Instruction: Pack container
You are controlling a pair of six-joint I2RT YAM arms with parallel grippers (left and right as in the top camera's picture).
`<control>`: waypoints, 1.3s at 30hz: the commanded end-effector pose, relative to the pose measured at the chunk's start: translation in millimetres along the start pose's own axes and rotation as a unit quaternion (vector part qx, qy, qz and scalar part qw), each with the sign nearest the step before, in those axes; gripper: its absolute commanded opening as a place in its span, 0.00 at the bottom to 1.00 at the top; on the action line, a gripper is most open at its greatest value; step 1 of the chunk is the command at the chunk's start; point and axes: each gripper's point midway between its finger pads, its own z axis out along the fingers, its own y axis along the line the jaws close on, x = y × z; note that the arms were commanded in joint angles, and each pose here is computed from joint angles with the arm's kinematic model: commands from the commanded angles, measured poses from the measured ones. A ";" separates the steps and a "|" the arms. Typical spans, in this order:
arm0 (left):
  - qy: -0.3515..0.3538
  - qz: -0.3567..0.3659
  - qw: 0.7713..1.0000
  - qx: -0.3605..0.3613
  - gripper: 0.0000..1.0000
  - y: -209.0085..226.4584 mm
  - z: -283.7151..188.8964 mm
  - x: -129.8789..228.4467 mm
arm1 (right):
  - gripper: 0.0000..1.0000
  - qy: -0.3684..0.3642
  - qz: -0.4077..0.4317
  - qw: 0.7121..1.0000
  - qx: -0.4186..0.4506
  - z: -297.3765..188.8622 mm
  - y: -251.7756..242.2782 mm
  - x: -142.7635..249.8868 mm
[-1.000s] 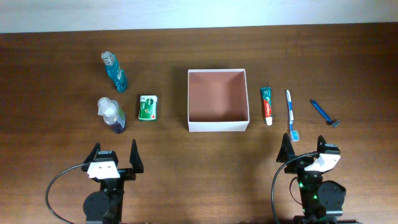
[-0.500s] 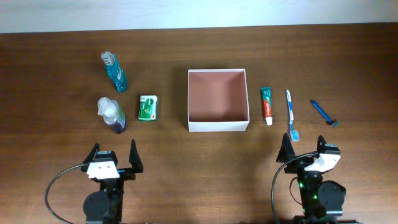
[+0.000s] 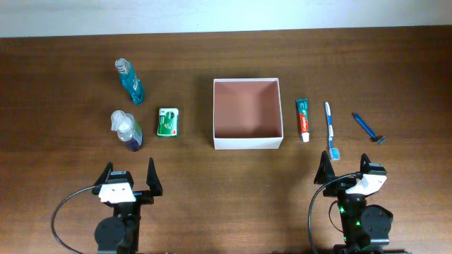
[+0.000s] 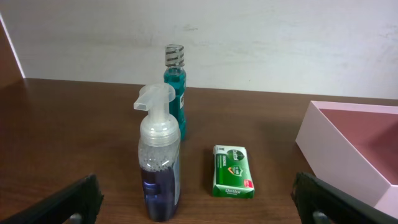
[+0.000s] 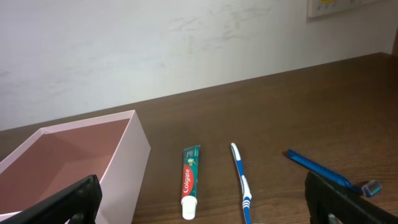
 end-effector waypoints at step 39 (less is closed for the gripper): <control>-0.190 0.078 0.979 -0.012 0.99 -5.2 -46.9 -172.5 | 0.99 0.001 -0.005 1.000 -0.001 -0.2 -0.6 1.5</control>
